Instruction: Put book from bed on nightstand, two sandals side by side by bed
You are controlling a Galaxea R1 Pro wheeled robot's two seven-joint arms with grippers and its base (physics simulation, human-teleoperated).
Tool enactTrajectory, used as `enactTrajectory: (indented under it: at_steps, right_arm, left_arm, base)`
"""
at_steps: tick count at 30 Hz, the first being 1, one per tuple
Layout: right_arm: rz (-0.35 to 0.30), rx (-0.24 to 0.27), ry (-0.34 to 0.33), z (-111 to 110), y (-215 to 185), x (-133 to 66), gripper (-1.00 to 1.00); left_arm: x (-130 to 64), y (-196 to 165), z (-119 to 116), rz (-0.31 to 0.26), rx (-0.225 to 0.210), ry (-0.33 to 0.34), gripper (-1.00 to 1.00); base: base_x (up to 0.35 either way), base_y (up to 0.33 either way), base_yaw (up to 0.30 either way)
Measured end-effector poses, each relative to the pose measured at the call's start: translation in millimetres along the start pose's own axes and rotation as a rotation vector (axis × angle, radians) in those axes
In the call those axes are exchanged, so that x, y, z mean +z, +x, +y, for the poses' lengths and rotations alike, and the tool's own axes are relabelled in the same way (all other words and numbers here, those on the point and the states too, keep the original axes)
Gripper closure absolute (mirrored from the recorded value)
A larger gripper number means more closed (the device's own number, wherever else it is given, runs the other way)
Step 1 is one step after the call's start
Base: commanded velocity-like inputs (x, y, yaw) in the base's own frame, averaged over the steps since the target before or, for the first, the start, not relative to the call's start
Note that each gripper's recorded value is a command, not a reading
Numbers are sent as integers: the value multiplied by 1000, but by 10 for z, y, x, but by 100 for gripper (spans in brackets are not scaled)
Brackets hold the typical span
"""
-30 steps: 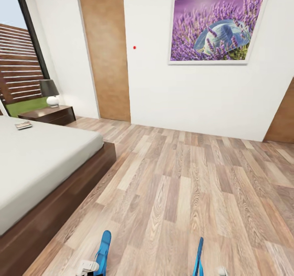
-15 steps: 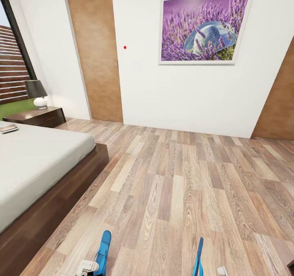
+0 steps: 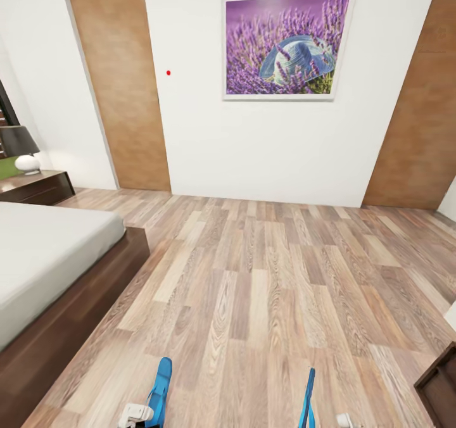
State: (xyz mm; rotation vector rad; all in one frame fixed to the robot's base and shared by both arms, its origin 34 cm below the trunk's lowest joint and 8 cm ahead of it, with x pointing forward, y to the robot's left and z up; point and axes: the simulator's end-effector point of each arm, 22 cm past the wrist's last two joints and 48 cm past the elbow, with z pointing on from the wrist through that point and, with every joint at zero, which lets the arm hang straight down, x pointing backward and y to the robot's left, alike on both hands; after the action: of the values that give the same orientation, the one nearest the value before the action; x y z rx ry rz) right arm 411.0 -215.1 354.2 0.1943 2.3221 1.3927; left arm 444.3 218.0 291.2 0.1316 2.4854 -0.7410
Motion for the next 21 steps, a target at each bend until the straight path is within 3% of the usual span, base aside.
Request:
enactTrajectory:
  at_steps: [7, 21]
  right_arm:
    - [0, 0, 0, 0, 1, 0, 100]
    - [0, 0, 0, 0, 1, 1, 100]
  left_arm:
    - [-1, 0, 2, 0, 0, 0, 100]
    - [1, 1, -2, 0, 0, 0, 100]
  base:
    - [0, 0, -262]
    - [0, 0, -22]
